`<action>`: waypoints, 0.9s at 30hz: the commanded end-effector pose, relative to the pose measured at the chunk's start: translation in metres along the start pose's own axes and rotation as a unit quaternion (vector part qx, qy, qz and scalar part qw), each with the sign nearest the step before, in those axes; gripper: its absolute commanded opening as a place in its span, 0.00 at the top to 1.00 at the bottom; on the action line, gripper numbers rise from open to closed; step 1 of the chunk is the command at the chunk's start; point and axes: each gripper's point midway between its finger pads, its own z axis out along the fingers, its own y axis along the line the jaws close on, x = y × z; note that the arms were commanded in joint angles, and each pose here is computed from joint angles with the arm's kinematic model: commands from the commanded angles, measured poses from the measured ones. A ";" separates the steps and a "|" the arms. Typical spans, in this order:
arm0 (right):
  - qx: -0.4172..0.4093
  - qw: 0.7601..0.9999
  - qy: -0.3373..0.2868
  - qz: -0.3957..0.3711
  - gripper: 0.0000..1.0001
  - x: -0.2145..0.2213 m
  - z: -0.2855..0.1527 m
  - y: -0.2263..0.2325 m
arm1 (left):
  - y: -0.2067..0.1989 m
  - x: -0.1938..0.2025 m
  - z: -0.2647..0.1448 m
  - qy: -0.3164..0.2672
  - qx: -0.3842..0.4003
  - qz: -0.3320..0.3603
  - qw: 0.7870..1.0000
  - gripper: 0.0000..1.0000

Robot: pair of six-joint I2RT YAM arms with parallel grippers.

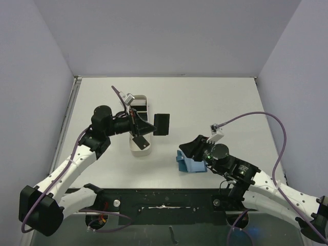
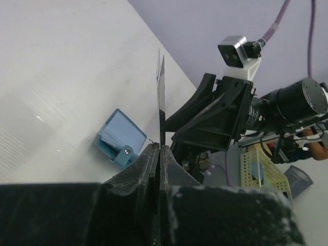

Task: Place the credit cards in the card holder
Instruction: Pick up the credit card from the storage box.

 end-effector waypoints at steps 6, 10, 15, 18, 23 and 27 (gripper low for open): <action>-0.208 0.969 -0.099 0.093 0.68 -0.056 -0.031 0.087 | -0.072 0.010 -0.024 -0.003 0.160 0.000 0.987 1.00; -0.248 0.960 -0.105 0.081 0.67 -0.063 -0.035 0.108 | -0.077 0.020 -0.021 0.013 0.176 -0.012 0.984 1.00; -0.267 0.957 -0.088 0.070 0.60 -0.058 -0.030 0.121 | -0.079 0.029 -0.020 0.023 0.180 -0.019 0.983 1.00; -0.274 0.957 -0.079 0.061 0.69 -0.054 -0.027 0.124 | -0.075 0.036 -0.020 0.027 0.176 -0.026 0.984 1.00; -0.297 0.949 -0.081 0.066 0.93 -0.049 -0.031 0.124 | -0.068 0.044 -0.020 0.035 0.164 -0.035 0.985 1.00; -0.260 0.960 -0.069 0.072 0.66 -0.044 -0.027 0.110 | -0.069 0.045 -0.021 0.035 0.162 -0.035 0.986 1.00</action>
